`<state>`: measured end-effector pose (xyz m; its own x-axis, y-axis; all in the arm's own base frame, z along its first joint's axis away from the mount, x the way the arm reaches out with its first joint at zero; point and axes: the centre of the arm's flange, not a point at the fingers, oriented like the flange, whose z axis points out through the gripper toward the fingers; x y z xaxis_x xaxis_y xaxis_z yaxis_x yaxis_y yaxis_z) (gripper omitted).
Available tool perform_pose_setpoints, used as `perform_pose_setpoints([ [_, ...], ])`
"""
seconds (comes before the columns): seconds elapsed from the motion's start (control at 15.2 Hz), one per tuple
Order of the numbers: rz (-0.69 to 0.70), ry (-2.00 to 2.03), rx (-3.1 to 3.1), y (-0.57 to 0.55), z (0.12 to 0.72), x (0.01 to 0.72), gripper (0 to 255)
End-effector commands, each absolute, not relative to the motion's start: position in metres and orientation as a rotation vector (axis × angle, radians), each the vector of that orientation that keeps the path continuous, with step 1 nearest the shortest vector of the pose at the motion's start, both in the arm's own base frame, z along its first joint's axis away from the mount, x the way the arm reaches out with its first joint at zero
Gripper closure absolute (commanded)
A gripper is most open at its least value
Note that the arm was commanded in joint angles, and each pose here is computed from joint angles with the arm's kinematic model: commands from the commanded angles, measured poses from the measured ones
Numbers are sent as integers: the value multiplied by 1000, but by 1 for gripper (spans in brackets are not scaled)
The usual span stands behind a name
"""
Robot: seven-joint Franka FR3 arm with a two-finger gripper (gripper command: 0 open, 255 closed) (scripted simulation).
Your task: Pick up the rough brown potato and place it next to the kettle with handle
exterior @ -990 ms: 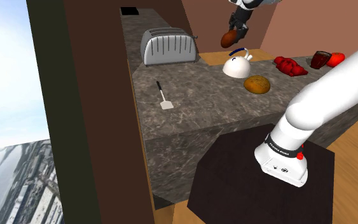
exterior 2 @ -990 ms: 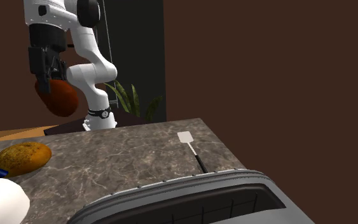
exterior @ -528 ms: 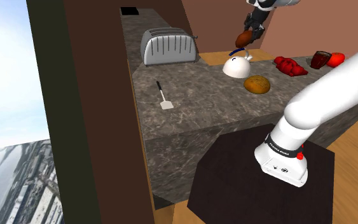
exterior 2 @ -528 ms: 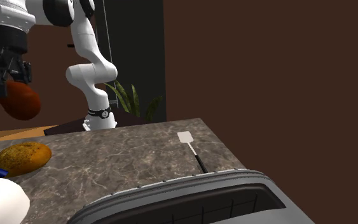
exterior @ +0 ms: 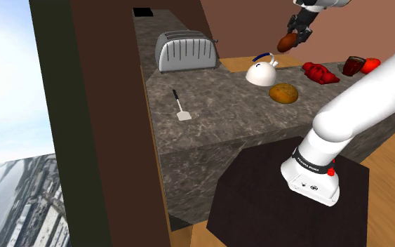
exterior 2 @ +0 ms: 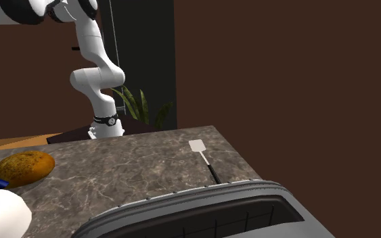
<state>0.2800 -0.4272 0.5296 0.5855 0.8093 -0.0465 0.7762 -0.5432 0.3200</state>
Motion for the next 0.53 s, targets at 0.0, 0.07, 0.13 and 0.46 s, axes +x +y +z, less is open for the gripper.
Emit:
perform_pose_setpoints([
  [0.0,153,1298,2510,-448,531,264,255],
  [0.07,153,1298,2510,-458,531,255,255],
  [0.13,153,1298,2510,-468,531,247,255],
  [0.46,153,1298,2510,-519,531,205,255],
])
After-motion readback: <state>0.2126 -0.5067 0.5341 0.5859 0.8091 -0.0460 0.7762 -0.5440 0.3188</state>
